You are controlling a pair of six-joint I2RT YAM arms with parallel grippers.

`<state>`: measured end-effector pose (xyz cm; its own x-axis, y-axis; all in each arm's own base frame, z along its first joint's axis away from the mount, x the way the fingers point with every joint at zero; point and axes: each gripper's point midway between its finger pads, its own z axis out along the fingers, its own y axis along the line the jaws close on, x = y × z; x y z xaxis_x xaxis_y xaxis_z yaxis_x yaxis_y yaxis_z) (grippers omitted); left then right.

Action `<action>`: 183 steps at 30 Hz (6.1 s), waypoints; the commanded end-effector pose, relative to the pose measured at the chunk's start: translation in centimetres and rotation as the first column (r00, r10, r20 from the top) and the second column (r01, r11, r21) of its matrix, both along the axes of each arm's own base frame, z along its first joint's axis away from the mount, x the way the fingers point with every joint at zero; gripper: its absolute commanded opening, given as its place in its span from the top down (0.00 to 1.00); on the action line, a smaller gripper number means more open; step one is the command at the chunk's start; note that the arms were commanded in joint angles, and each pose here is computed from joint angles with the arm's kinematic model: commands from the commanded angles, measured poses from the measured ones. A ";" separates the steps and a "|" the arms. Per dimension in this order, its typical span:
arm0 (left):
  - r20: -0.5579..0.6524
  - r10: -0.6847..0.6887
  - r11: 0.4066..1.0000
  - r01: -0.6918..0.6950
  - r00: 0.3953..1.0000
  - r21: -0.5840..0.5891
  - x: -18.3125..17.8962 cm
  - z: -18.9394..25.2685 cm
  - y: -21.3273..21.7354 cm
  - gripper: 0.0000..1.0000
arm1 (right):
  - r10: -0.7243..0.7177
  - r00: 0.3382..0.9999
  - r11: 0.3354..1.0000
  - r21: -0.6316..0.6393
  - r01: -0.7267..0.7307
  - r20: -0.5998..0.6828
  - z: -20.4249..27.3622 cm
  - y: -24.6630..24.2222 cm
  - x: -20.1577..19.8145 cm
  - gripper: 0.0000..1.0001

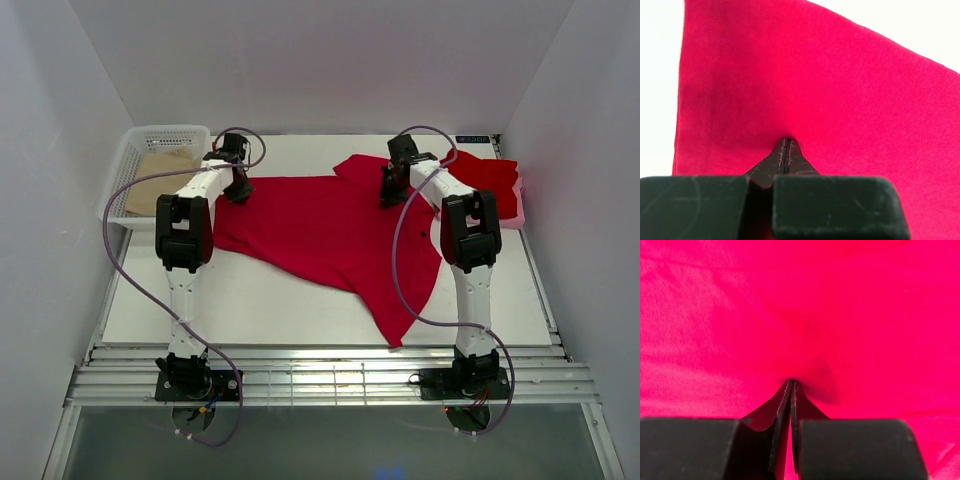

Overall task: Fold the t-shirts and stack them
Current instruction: Flatten out the tshirt

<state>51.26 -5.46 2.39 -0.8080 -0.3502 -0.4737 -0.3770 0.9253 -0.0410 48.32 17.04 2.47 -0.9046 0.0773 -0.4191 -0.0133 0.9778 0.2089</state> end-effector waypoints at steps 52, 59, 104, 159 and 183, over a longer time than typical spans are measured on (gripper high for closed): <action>0.074 -0.114 0.992 0.118 0.991 -0.050 -2.5 5.0 -1.1 0.16 | 0.226 0.974 0.967 0.131 -0.220 -0.031 4.6 3.2 -17.5 0.64; 0.093 -0.122 0.990 0.129 0.988 -0.063 -2.4 5.9 -1.6 0.16 | 0.206 0.976 0.977 0.078 -0.201 -0.068 2.8 1.5 -19.7 0.63; -0.200 -0.060 0.998 0.053 0.978 -0.044 -24.5 4.3 0.9 0.74 | 0.484 0.868 0.864 0.222 -0.452 -0.116 3.0 5.8 -31.8 0.92; -0.244 -0.015 0.996 0.037 0.970 0.086 -13.9 -1.0 1.6 1.00 | 0.005 0.995 0.972 -0.232 -0.027 -0.095 -1.9 -6.2 -15.9 0.92; -0.064 -0.061 0.997 0.064 0.996 0.051 -2.2 2.2 0.3 1.00 | 0.030 0.999 0.982 -0.188 -0.035 -0.028 0.5 -7.6 -5.5 0.92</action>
<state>48.26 -5.23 2.37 -0.8825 -0.2696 -0.3854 -0.3146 0.9475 0.0576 43.38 10.21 2.17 -0.9181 -0.0010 -0.3964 -0.0203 0.9988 0.0445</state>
